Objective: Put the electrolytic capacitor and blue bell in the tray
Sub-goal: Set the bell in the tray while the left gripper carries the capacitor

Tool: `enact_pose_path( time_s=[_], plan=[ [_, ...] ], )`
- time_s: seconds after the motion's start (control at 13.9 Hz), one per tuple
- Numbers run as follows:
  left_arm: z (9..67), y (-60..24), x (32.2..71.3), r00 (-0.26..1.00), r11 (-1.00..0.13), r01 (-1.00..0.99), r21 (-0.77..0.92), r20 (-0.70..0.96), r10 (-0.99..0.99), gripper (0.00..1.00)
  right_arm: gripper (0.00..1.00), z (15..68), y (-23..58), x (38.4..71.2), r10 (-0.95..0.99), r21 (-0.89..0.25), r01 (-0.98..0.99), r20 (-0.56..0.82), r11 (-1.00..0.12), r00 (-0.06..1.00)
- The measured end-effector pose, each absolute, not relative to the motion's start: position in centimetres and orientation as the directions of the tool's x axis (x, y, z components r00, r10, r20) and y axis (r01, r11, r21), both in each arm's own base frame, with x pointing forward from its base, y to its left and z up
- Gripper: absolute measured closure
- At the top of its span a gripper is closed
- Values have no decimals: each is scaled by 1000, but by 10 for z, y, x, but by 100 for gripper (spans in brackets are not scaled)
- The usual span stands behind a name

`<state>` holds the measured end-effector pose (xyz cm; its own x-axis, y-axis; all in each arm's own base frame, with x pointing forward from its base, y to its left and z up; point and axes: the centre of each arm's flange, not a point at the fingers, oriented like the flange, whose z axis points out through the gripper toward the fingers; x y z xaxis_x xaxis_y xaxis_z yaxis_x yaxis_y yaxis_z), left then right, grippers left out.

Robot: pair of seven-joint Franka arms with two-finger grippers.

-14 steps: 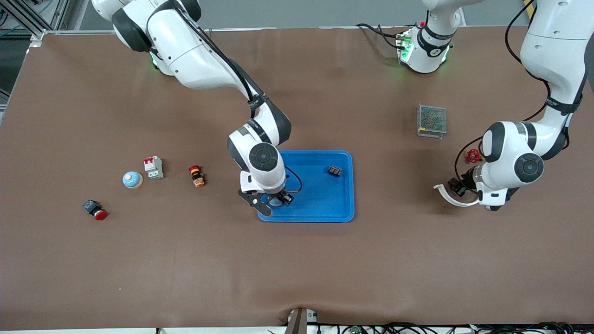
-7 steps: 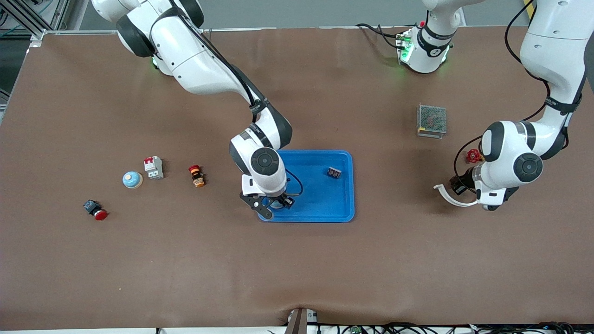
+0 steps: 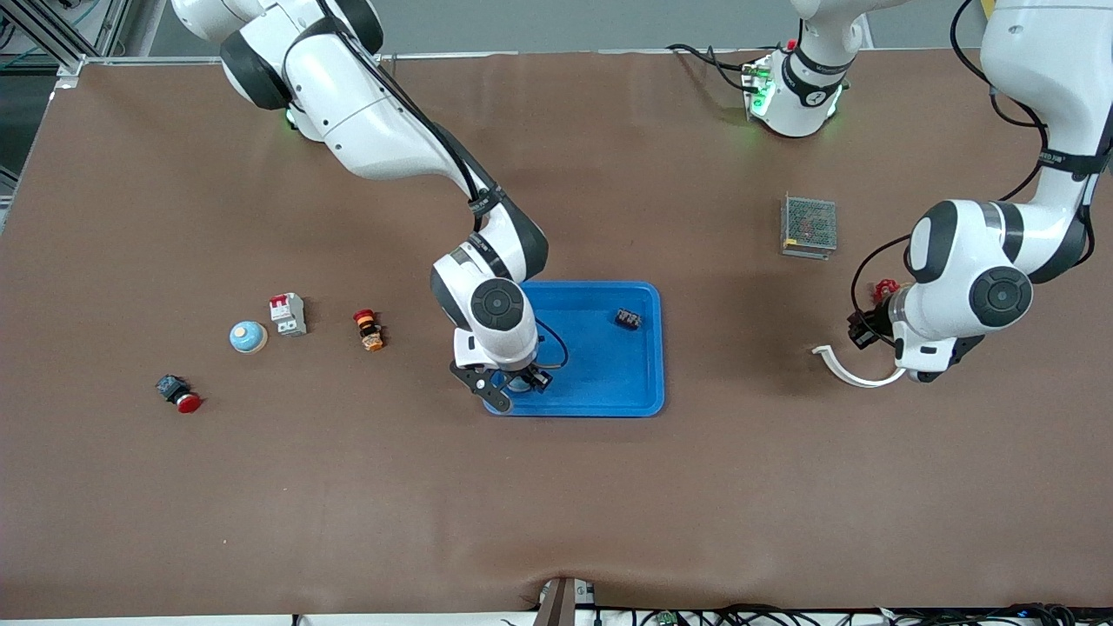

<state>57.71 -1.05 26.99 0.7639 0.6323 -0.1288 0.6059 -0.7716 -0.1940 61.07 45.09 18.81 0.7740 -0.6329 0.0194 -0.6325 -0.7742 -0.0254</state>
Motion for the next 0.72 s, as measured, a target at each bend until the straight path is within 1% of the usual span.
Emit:
enact_pose_path(
  time_s=[0.14, 0.22, 0.29, 0.36, 0.43, 0.72],
  plan=[
    [278, -29, 576, 748, -755, 625, -201, -125, 652, 65, 32, 188, 450, 611, -633, -25, -633, 21, -774, 774],
    [280, -40, 576, 738, -744, 636, -202, -122, 664, 65, 26, 187, 449, 612, -634, -24, -633, 22, -773, 773],
    [282, -51, 575, 725, -731, 652, -201, -117, 679, 65, 17, 187, 448, 612, -635, -22, -634, 24, -773, 772],
    [283, -61, 576, 713, -718, 667, -199, -112, 692, 65, 6, 186, 448, 613, -635, -21, -635, 25, -773, 772],
    [284, -71, 576, 702, -707, 679, -197, -108, 704, 65, 0, 186, 447, 613, -635, -20, -634, 26, -773, 772],
    [287, -118, 581, 655, -658, 730, -184, -87, 751, 65, 0, 191, 444, 615, -621, 13, -621, 22, -783, 783]
  ],
)
